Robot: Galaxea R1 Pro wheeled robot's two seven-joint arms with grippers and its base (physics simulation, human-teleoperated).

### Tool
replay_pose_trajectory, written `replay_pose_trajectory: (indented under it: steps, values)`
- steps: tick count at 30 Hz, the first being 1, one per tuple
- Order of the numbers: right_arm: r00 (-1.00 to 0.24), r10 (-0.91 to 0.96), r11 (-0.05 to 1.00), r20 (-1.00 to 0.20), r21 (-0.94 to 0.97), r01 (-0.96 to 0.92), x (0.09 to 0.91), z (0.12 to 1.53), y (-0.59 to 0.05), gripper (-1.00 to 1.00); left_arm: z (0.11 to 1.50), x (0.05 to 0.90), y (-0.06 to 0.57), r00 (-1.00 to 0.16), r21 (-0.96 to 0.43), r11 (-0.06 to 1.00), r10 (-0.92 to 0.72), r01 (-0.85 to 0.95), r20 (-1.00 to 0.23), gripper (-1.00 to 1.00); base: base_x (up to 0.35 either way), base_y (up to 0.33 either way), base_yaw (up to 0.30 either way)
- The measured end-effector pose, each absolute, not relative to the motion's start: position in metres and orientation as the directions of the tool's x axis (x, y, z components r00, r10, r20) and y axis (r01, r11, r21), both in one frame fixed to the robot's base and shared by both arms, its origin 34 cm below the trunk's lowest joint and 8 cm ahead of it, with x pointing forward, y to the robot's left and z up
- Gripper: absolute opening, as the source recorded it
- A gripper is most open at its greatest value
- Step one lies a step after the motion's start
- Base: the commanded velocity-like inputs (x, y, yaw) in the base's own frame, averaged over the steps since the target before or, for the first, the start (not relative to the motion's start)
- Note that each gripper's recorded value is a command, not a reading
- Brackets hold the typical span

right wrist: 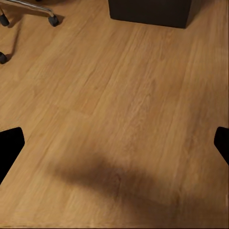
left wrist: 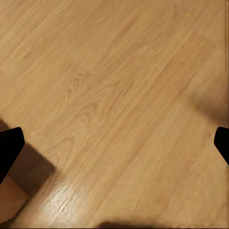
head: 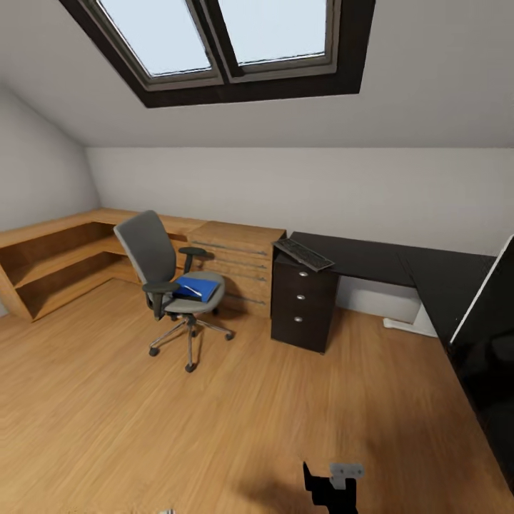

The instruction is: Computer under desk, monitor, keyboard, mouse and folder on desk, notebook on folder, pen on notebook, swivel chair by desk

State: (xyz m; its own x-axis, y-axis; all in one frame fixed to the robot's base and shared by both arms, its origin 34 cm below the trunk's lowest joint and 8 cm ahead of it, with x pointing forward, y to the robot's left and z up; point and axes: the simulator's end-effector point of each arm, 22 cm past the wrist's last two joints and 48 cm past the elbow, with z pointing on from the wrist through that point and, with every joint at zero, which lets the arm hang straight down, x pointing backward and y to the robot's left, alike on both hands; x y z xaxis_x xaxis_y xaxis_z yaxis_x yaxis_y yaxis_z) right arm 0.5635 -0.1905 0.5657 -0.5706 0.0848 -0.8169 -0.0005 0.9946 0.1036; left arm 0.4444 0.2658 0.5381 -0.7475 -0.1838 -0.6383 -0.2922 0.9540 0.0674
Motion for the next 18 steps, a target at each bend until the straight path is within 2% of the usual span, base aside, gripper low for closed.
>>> replay_pose_trajectory:
  steps: [10,18]
  values:
    - [-0.572,0.089,0.994,-0.815,0.106,0.003,0.564,0.582,-0.190,1.00,0.555,0.445,0.266,-0.748,0.069,0.954,-0.184,-0.293,-0.638,1.00,-0.330,-0.160,-0.242]
    - [-0.574,0.091,0.994,-0.814,0.107,0.005,0.564,0.595,-0.189,1.00,0.568,0.445,0.265,-0.748,0.068,0.954,-0.184,-0.292,-0.638,1.00,-0.322,-0.193,-0.052]
